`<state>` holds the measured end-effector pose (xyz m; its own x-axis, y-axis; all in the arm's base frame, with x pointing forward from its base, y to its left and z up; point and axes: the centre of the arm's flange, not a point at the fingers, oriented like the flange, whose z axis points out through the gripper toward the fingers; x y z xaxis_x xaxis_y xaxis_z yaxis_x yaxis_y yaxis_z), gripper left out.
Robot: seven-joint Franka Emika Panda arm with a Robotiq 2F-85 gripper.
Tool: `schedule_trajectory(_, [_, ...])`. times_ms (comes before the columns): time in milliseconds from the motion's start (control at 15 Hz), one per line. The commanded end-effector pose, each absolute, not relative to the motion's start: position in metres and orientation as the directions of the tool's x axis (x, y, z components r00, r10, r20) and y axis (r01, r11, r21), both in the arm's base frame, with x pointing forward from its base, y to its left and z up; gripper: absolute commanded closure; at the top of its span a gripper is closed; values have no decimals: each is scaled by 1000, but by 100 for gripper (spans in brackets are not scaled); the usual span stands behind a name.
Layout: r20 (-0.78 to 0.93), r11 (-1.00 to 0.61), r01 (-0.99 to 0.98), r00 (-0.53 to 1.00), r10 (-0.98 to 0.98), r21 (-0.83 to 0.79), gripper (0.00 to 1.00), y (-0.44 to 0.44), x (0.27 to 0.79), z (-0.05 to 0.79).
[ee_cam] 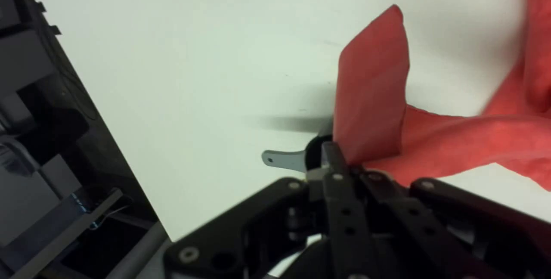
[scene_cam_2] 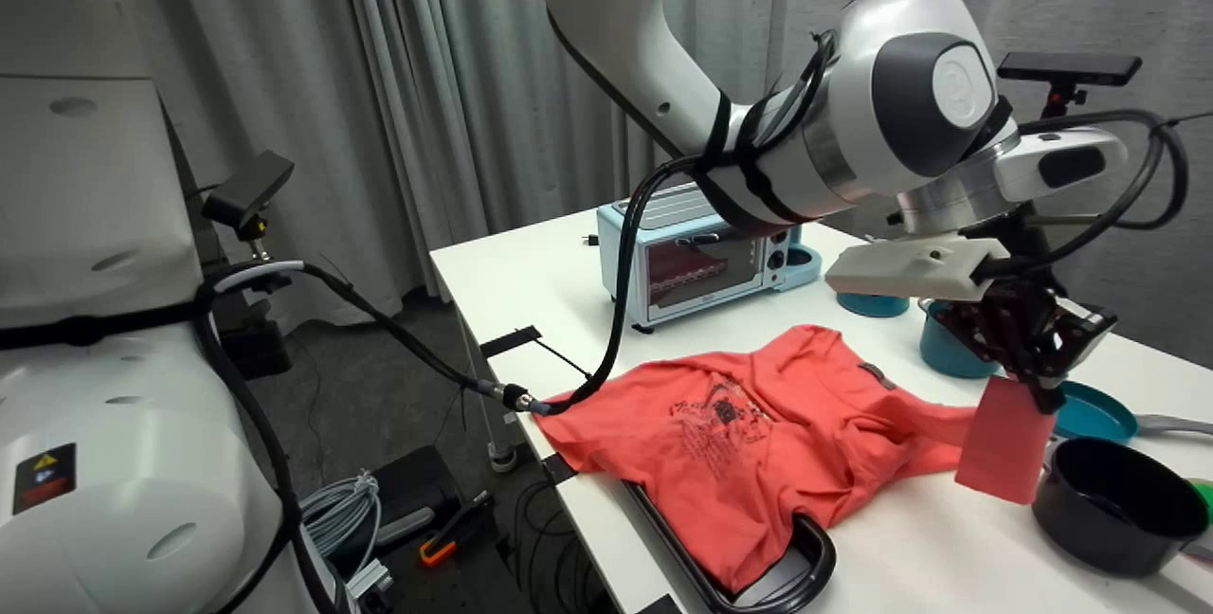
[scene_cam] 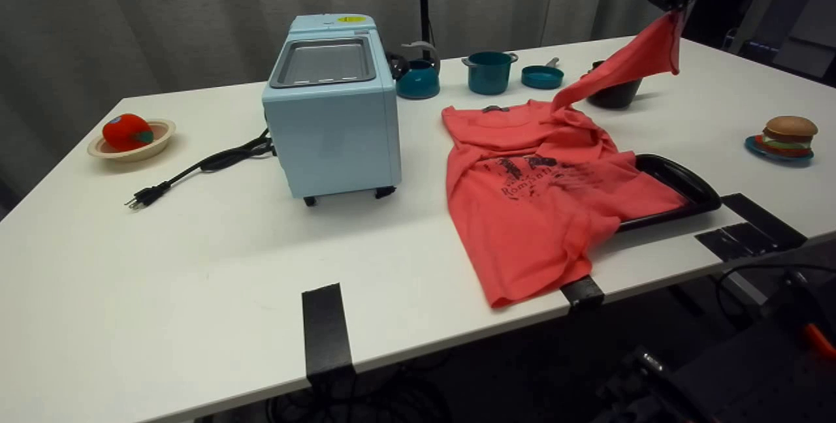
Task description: Unwrap the folded peach t-shirt on the table.
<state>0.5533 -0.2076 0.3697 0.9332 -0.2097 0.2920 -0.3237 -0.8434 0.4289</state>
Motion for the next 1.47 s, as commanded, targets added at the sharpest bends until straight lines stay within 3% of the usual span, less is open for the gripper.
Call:
schedule_trajectory(0, [261,-802,-355,931,-256,480,100,-221,522,395])
schedule_trajectory(667, [217,-695,-435,898,-383,573,100,-276,483,422])
schedule_trajectory(733, [211,-695,-441,894,-394,568,73,-279,482,421])
schedule_trajectory(867, [198,-702,-435,897,-396,563,66,-279,482,420])
schedule_trajectory(1400, [226,-805,-407,913,-341,431,5,-225,526,403])
